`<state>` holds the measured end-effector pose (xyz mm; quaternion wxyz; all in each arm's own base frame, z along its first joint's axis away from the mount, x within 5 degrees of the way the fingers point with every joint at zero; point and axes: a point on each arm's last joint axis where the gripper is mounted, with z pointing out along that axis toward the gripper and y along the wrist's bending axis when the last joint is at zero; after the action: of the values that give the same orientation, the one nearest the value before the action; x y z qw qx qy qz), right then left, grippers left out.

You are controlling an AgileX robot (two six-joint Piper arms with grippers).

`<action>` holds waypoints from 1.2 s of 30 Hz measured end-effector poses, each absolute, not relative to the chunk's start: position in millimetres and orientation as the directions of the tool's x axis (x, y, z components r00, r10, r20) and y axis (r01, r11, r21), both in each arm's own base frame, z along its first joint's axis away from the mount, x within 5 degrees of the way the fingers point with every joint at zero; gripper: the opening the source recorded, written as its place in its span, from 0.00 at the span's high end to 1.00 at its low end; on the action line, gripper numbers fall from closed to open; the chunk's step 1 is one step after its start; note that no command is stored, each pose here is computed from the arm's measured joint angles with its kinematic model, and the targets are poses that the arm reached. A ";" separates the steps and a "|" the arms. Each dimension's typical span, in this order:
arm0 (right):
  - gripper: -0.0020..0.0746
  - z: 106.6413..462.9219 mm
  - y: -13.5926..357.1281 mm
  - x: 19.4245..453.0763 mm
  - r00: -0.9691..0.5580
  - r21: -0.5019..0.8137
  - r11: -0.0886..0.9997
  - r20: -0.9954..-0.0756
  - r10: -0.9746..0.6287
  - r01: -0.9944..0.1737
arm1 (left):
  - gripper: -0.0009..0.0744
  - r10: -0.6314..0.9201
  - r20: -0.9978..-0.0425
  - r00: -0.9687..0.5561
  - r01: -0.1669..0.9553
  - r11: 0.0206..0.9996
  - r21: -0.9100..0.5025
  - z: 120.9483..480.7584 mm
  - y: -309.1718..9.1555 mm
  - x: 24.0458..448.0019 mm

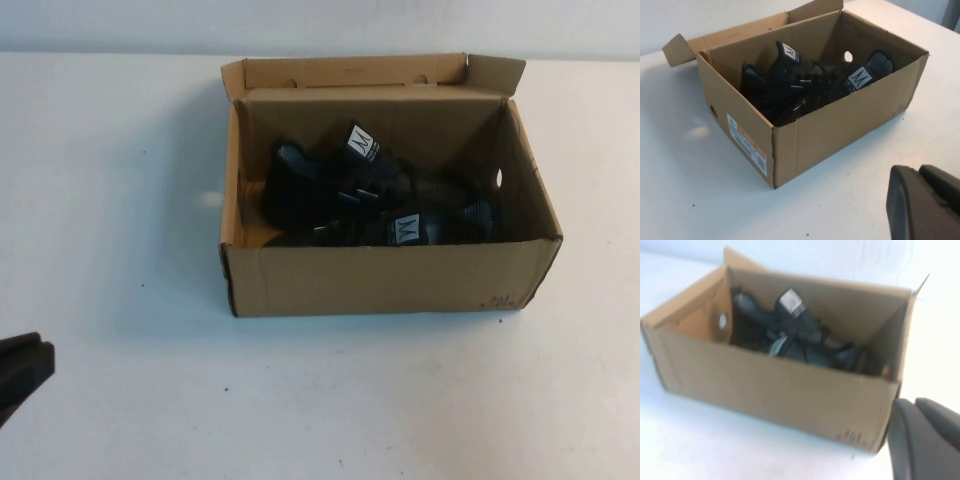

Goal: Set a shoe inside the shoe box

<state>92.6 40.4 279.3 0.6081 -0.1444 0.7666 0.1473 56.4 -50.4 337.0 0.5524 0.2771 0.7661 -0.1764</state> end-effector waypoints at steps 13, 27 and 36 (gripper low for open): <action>0.99 266.8 44.8 86.4 -0.344 0.073 0.887 -0.934 -0.100 -0.455 | 0.99 0.225 -0.945 -0.239 0.618 0.786 0.031 336.5 -50.4 56.7; 0.99 264.5 45.6 85.0 -0.366 0.077 0.882 -0.924 -0.112 -0.466 | 0.99 0.097 -0.994 -0.041 0.298 0.951 0.081 284.4 -19.7 47.5; 0.99 264.6 45.6 84.9 -0.367 0.079 0.882 -0.924 -0.111 -0.466 | 0.99 0.055 -0.995 -0.082 0.180 0.983 0.039 208.9 -9.4 52.3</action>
<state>84.9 45.6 264.6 0.5339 -0.1779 0.8097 0.1661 52.3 -9.4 208.9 0.6726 0.0798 0.7342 -0.0465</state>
